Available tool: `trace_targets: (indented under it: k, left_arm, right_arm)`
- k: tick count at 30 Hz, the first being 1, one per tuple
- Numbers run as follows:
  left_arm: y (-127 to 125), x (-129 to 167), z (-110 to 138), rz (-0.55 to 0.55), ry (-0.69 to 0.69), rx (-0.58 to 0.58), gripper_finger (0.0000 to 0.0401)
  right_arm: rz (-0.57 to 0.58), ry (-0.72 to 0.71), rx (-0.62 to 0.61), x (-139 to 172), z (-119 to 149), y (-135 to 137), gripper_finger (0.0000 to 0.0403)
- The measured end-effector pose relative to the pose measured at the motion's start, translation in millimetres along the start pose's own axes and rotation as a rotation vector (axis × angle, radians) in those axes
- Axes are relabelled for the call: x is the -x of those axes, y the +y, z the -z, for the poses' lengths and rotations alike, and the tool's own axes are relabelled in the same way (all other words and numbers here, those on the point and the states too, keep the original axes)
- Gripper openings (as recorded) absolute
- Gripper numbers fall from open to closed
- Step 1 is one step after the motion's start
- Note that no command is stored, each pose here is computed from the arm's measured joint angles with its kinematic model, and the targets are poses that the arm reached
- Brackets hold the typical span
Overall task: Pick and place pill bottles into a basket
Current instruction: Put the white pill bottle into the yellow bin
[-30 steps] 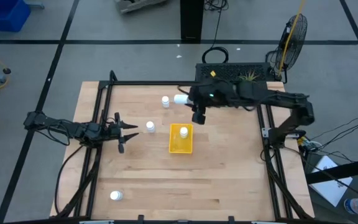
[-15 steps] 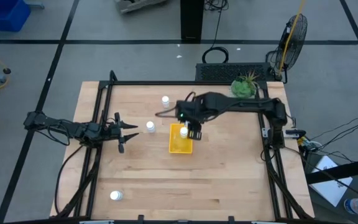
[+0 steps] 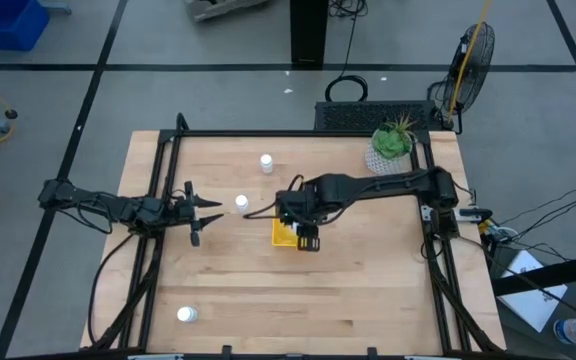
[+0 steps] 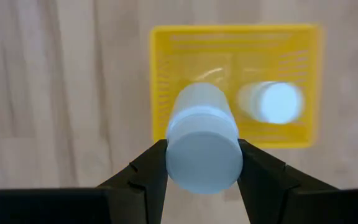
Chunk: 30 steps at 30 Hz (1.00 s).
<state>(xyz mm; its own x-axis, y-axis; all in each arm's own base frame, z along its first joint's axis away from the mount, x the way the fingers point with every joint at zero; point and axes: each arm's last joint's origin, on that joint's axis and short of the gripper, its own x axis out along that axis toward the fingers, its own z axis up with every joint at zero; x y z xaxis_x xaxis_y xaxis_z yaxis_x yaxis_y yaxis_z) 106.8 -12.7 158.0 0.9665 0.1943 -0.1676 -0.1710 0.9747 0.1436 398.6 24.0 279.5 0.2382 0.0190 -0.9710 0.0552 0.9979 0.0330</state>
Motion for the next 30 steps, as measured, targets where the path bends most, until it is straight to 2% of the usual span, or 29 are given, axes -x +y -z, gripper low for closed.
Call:
trace_targets:
  k: [8,13,20,30]
  left_arm:
    - [0.0,0.0,-0.1,0.000,0.000,0.001,0.0152]
    - [0.0,0.0,-0.1,0.000,-0.001,0.002,0.0152]
    - [0.0,0.0,-0.3,0.000,-0.001,-0.004,0.0152]
    - [0.0,0.0,-0.3,-0.001,-0.002,-0.004,0.0152]
  right_arm:
    - [-0.044,0.058,-0.014,-34.8,12.3,-0.7,0.0150]
    - [-0.089,0.064,-0.021,-45.5,15.7,0.4,0.0150]
    - [-0.148,0.057,-0.034,-51.6,16.6,1.8,0.0150]
    - [-0.150,0.055,-0.037,-51.9,16.2,-0.7,0.0150]
